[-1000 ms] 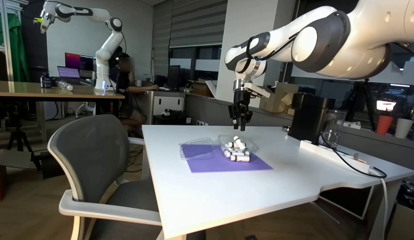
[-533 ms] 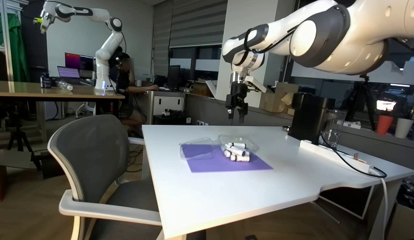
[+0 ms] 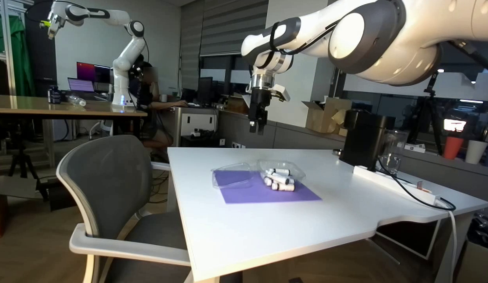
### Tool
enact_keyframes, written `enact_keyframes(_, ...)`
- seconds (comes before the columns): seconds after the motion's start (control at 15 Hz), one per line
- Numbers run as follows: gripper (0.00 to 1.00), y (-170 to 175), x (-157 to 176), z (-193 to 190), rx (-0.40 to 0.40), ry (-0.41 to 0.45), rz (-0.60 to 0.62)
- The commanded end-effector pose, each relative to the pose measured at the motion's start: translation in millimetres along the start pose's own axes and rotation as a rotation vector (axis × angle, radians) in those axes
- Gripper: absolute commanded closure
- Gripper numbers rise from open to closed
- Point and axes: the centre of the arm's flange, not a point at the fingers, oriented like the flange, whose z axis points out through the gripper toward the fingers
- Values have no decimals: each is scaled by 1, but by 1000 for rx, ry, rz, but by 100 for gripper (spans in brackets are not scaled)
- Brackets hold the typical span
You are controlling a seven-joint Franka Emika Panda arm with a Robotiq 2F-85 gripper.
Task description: Take the bottle from the table and put it in the clear bowl then close the lid
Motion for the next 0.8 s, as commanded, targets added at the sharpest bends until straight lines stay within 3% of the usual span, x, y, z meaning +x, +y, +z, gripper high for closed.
enact_keyframes(0.0, 0, -5, 4, -2, -6, -2, -14)
enact_keyframes(0.73, 0, -2, 1, -5, -13, -3, -28)
